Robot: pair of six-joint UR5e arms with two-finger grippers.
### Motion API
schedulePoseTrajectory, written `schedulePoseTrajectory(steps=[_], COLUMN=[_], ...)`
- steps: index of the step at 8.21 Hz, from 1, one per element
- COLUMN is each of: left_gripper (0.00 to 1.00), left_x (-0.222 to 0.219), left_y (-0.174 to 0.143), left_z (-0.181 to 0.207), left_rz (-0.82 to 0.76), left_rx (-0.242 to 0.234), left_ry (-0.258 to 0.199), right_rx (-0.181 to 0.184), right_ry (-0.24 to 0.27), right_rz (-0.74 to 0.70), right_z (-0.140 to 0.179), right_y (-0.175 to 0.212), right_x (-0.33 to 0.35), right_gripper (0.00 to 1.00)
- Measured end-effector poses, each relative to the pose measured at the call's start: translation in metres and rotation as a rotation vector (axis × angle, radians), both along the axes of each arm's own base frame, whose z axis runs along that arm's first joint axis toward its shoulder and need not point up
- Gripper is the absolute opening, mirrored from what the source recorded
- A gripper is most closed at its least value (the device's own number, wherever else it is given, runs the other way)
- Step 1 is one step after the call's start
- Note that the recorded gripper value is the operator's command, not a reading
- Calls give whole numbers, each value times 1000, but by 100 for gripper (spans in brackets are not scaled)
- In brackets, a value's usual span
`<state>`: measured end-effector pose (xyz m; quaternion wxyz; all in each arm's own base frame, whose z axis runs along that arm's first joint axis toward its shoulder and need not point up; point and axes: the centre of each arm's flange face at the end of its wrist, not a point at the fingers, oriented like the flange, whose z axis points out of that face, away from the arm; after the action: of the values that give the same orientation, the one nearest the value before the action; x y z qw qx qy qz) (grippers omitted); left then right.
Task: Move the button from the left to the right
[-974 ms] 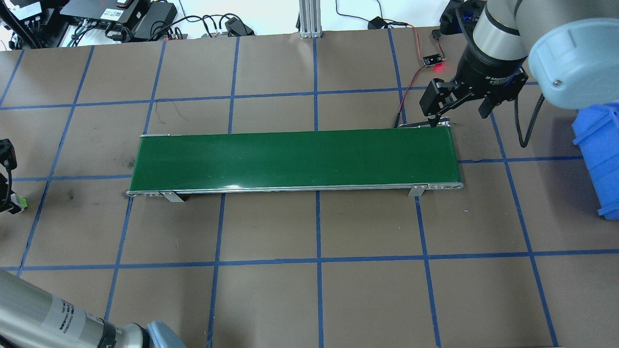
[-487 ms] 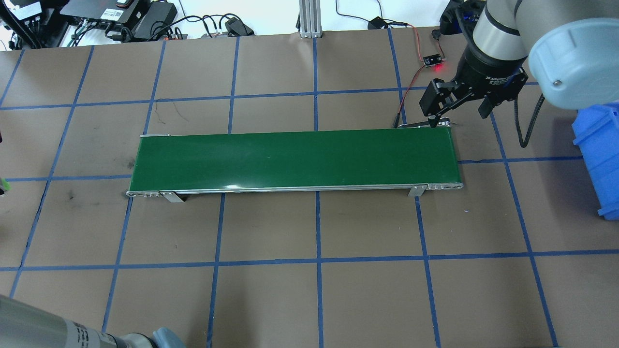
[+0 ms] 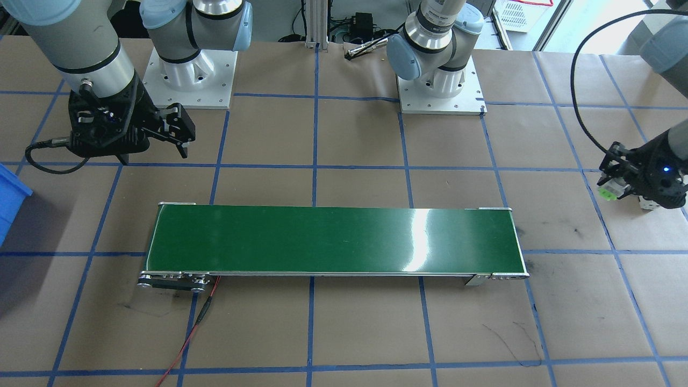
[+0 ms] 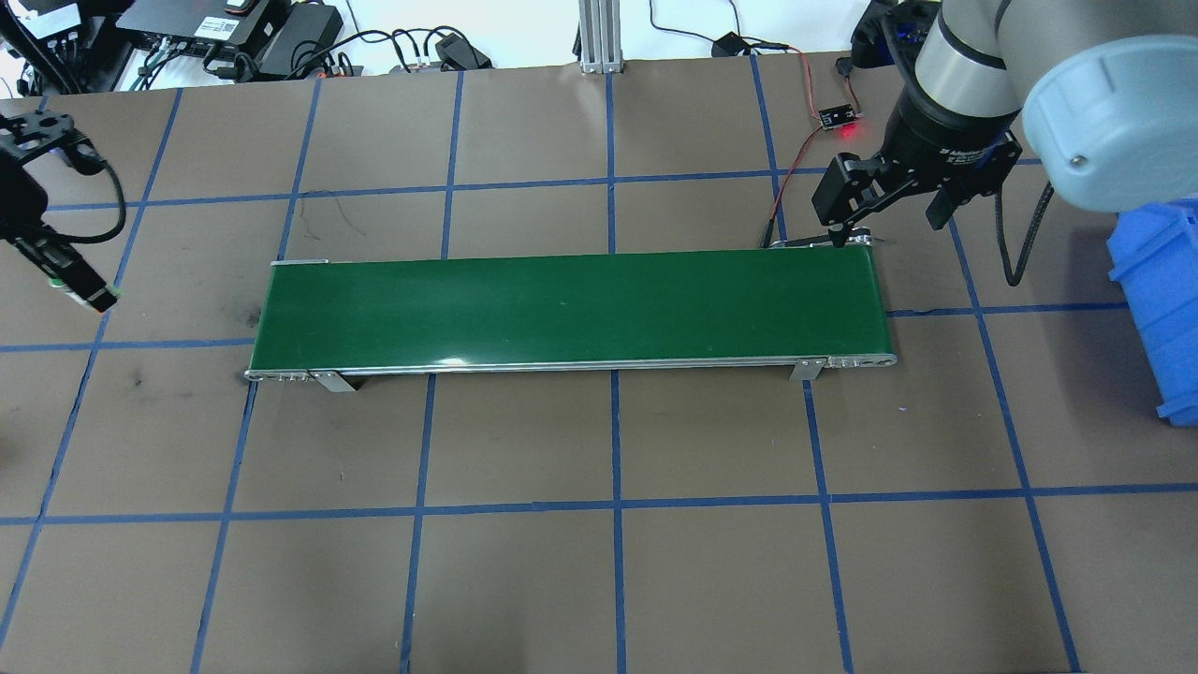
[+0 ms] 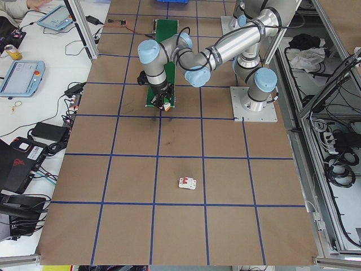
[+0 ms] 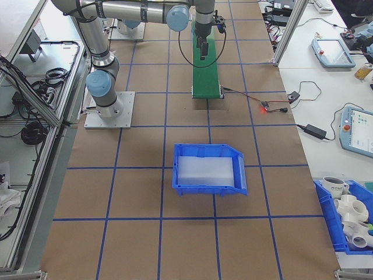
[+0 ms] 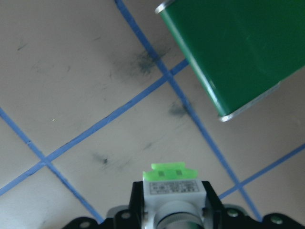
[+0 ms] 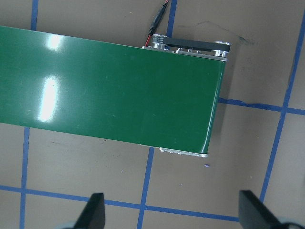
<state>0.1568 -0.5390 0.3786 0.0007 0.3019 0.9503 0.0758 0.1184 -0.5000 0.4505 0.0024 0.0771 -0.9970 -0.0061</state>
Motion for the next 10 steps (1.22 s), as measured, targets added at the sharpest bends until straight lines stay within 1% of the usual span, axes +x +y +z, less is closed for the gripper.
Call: schedulePoseTrajectory(steps=[1, 2, 3, 4, 5, 6, 7, 10], left_gripper=[0, 0, 0, 0, 0, 0, 0, 0], left_x=[-40, -75, -100, -113, -118, -118, -117, -115], left_y=[-10, -17, -22, -29, -38, -48, -55, -66], left_z=[0, -4, -9, -19, -31, -42, -53, -84], left_rz=[101, 197, 294, 364, 398, 411, 415, 420], left_rx=[-21, -28, -26, -23, -34, -58, -67, -35], left_ry=[9, 16, 14, 7, 3, 0, -2, 3], right_rx=[-1, -1, -1, -2, -2, -2, -1, -1], right_ry=[0, 0, -1, -1, -1, 0, -1, -1], right_rz=[-1, -1, 0, 0, 0, 0, 0, 0], right_z=[0, 0, 0, 1, 1, 0, 0, 0], right_y=[0, 0, 0, 0, 0, 0, 0, 0], right_x=[0, 0, 0, 0, 0, 0, 0, 0], right_gripper=[100, 100, 100, 100, 100, 100, 100, 100])
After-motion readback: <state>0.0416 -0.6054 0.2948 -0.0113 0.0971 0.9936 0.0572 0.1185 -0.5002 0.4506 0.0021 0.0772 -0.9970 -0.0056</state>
